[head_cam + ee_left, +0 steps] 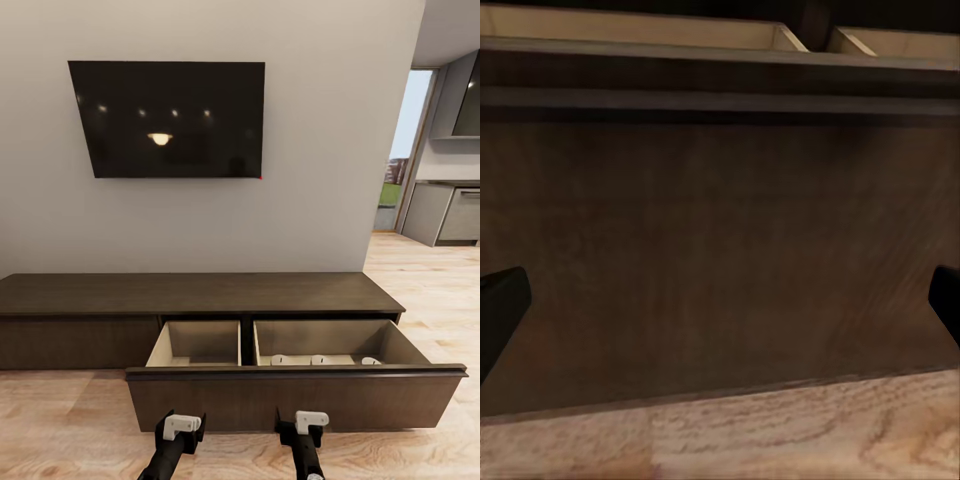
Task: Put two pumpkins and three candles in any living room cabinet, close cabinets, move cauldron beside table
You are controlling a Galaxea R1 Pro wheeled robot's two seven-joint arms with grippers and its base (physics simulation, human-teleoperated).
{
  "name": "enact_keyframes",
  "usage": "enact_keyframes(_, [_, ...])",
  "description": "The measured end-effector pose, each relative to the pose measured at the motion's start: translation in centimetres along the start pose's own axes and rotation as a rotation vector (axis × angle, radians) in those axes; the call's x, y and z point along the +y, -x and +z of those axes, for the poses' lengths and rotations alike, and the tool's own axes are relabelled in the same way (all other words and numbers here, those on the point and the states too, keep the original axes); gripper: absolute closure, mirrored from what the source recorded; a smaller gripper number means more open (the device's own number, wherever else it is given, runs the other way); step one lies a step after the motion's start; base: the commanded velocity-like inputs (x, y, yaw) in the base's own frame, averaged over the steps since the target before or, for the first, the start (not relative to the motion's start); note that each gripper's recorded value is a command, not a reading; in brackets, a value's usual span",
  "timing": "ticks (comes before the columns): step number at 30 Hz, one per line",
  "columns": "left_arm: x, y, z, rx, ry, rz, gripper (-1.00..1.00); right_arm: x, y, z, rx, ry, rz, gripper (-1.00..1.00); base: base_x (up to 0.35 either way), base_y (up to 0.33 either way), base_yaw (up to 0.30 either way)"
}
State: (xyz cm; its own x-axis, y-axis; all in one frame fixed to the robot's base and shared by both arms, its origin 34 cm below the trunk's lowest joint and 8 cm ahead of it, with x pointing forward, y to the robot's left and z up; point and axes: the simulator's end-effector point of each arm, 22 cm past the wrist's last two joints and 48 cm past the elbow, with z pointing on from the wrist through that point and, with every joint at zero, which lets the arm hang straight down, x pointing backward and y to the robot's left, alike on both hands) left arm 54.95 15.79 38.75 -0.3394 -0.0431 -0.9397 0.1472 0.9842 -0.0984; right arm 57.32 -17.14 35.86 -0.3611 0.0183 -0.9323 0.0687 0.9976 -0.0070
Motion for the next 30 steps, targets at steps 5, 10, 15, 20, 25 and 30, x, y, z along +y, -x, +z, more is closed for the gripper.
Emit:
enact_keyframes(5, [0.0,-0.1,0.0,0.003,-0.001,0.003,-1.0,0.1,0.9,0.2,-0.022,0.0,0.008,-1.0,0.0,0.0,0.0])
enact_keyframes(10, [0.0,-0.1,0.0,0.003,-0.001,0.004,-1.0,0.0,0.8,0.2,-0.018,-0.003,0.008,-1.0,0.0,0.0,0.0])
enact_keyframes(15, [0.0,0.0,0.0,0.0,0.0,0.003,-1.0,0.0,0.3,0.2,-0.005,0.002,0.002,-1.0,0.0,0.0,0.0])
enact_keyframes(20, [0.0,0.2,0.0,-0.003,0.0,0.002,-1.0,0.0,-0.3,0.1,0.015,0.005,-0.006,-1.0,0.0,0.0,0.0])
enact_keyframes(25, [0.0,0.3,0.0,-0.006,0.0,0.002,-1.0,0.0,-1.2,0.0,0.055,0.007,-0.018,-1.0,0.0,0.0,0.0])
enact_keyframes(30, [0.0,0.2,0.0,-0.004,0.0,0.002,-1.0,0.0,-1.5,0.0,0.068,0.008,-0.022,-1.0,0.0,0.0,0.0])
